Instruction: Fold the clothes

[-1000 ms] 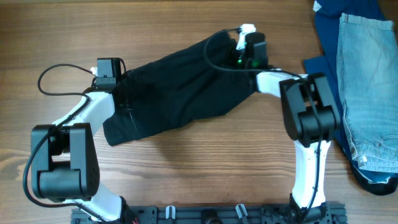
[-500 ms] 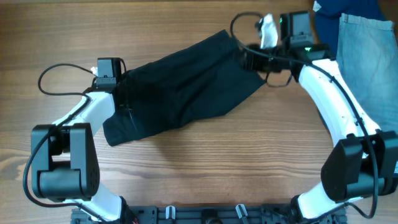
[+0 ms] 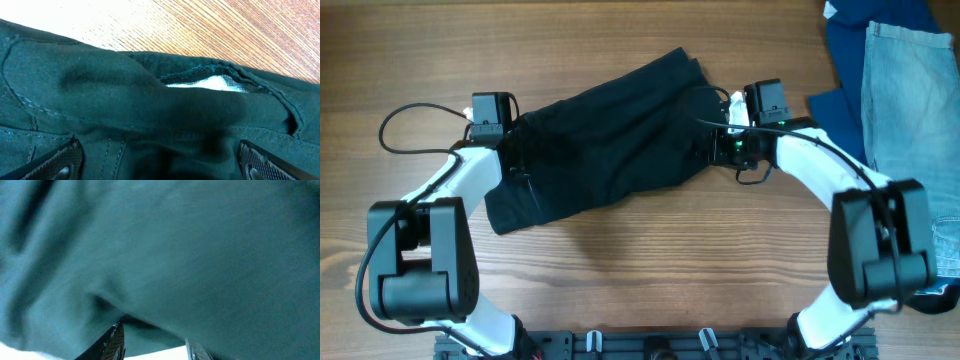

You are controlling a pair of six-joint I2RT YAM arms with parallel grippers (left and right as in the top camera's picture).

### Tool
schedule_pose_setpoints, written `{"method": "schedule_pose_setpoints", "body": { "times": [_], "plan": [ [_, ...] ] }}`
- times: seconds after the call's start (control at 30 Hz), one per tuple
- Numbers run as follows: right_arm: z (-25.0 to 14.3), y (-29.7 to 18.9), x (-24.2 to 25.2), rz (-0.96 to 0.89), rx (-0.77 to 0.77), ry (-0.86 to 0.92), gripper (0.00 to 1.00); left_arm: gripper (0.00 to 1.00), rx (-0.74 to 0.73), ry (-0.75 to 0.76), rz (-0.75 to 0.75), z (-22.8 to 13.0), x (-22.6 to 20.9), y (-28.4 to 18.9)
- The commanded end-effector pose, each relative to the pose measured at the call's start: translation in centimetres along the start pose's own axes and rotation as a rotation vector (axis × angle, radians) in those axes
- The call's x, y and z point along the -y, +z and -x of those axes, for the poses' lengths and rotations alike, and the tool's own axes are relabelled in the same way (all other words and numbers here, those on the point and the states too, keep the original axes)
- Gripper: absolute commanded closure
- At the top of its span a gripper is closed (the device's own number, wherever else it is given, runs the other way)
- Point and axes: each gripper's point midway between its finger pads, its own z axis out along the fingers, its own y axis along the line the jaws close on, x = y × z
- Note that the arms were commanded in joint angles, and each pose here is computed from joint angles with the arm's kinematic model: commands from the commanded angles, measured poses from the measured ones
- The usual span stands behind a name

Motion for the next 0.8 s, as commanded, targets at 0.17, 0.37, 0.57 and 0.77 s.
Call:
{"method": "schedule_pose_setpoints", "body": {
  "times": [0.17, 0.37, 0.57, 0.77],
  "plan": [
    [0.4, 2.3, 6.6, -0.144, 0.015, 0.176, 0.61, 0.00, -0.034, -0.011, 0.051, -0.8, -1.7, 0.6],
    [2.6, -0.3, 10.8, -0.138, 0.083, 0.296, 0.64, 0.00, -0.037, -0.011, 0.053, -0.9, -1.8, 0.6],
    [9.9, -7.4, 4.4, 0.070, 0.242, 0.063, 0.61, 0.00, -0.006, 0.052, -0.059, 0.8, 0.8, -2.3],
    [12.7, -9.4, -0.6, 0.098, 0.320, -0.171, 0.42, 0.00, 0.061, 0.117, -0.246, 2.0, 4.4, -10.3]
  ]
}}
